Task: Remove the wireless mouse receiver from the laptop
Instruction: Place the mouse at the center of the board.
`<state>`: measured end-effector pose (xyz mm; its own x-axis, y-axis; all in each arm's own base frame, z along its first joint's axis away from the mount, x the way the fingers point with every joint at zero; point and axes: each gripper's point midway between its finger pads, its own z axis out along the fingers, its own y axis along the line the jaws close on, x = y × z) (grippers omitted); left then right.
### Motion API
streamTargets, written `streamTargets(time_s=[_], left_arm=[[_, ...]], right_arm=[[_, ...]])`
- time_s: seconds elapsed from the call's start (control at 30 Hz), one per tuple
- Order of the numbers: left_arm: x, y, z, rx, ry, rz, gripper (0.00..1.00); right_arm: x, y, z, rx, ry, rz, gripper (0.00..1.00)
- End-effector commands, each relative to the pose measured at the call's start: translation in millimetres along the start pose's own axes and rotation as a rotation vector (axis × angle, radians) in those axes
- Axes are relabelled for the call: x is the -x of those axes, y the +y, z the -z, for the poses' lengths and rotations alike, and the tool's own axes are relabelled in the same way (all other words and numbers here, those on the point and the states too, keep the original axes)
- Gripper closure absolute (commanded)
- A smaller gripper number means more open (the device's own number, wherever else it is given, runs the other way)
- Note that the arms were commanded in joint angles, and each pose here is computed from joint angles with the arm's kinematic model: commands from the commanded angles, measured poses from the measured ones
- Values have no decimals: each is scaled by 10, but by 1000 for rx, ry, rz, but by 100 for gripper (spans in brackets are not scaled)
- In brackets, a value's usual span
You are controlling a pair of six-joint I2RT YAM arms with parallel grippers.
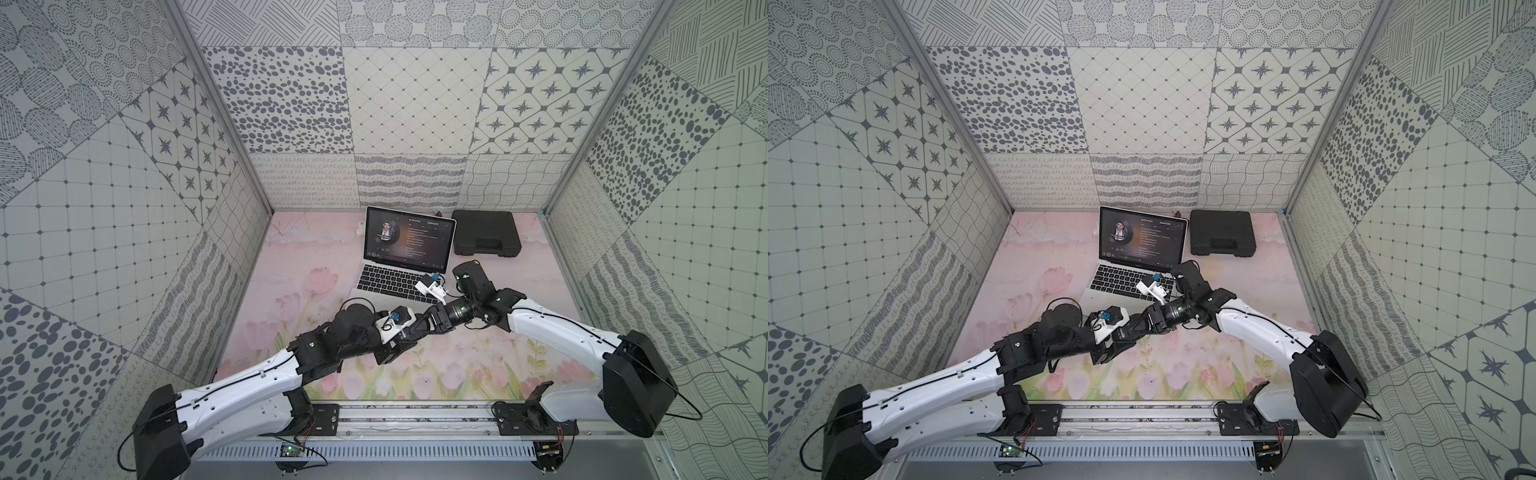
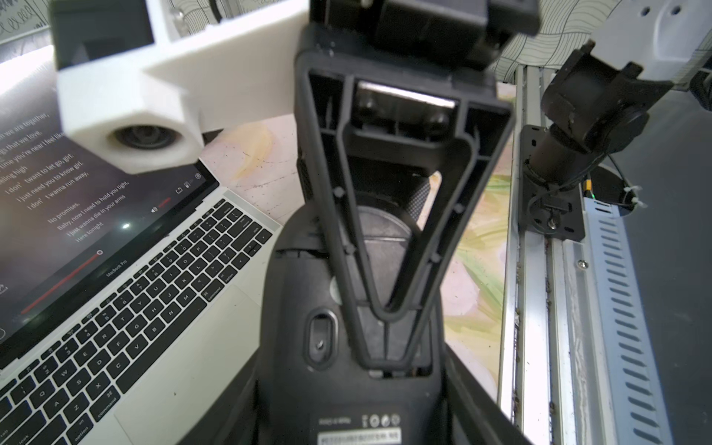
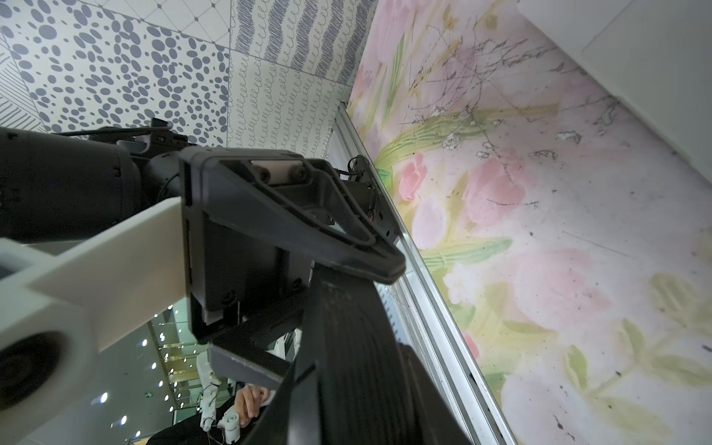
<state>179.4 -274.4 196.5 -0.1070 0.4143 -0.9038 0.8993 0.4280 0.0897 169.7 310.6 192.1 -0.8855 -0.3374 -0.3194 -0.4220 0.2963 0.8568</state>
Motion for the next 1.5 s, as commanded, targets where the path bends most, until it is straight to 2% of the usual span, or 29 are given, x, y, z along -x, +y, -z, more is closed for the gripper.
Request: streamTargets(time_s=[0.0,0.1,0.2,0.3,0.43,0.53,0.67,0.8,1.1,1.33,1.47], left_arm=[[120,284,190,175,-96,110,48],[102,363,303,235,-118,132,45],[64,448,375,292,-118,164,38],[-2,533,413,350,-97,188,31],[-46,560,421,367,-88,203,21],[-59,567,412,371,-86,216,1],[-109,632,391,407,-53,240,1],[-146,640,357,409,-32,257,1],[-140,653,437,418,-53,271,1],[-155,671,530,441,-71,281,1],[-165,706,585,468,-76,284,1]], right_arm=[[134,-974,551,-587,-133,-20,96],[152,-1245,908,-859,-161,-13,97],[166,-1377,1203,-1043,-189,-1,96],[157,-1455,1368,-1136,-207,4,96],[157,-1471,1501,-1164,-236,-10,98],[149,-1494,1658,-1244,-243,-9,98],[189,-1550,1871,-1379,-243,11,99],[261,-1694,2028,-1537,-192,37,100],[462,-2085,2129,-1994,111,235,100],[422,-2447,1883,-2112,277,357,100],[276,-2691,1745,-2122,388,369,100]])
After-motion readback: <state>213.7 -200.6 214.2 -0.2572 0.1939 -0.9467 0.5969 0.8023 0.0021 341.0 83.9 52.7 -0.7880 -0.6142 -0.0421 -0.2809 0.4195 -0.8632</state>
